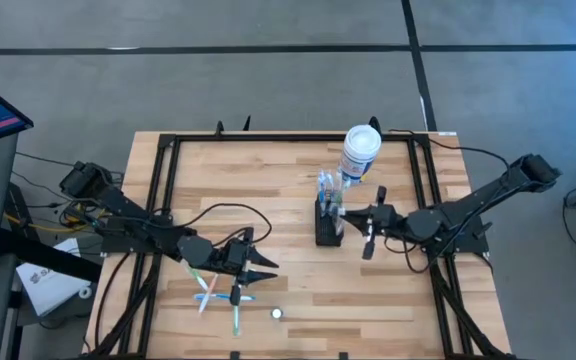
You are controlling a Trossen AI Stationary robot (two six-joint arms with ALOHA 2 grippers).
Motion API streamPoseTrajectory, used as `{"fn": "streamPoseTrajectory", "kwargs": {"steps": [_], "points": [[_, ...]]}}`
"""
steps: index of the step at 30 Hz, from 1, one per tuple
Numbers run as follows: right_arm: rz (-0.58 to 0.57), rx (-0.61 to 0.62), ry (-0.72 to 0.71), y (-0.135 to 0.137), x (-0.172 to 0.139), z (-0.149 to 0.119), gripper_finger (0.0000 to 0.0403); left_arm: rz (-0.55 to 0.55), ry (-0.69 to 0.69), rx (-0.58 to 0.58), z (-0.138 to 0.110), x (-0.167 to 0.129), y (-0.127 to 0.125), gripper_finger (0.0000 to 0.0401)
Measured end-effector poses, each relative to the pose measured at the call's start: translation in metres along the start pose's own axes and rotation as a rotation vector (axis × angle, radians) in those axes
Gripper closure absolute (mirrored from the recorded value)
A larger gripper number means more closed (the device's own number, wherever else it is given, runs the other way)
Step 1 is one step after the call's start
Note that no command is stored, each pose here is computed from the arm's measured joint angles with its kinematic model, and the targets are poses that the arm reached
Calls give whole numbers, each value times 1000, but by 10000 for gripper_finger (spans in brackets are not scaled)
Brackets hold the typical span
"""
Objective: Pick & Place toothbrushing station
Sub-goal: Put the purple toothbrush into the wire mesh organizer
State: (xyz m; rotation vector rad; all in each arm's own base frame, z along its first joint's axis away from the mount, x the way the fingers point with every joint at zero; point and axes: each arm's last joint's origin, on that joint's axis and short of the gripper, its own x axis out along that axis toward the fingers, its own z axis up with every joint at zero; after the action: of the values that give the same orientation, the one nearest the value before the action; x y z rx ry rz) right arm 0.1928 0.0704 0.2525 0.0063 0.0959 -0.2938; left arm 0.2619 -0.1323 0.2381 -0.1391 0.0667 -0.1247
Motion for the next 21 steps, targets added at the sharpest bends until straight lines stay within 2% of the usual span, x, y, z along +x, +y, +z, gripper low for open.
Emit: {"fn": "streamPoseTrajectory", "kwargs": {"steps": [21], "points": [[-14,-25,48,3,6,-20,403,-1,1,1,0,0,0,310]]}}
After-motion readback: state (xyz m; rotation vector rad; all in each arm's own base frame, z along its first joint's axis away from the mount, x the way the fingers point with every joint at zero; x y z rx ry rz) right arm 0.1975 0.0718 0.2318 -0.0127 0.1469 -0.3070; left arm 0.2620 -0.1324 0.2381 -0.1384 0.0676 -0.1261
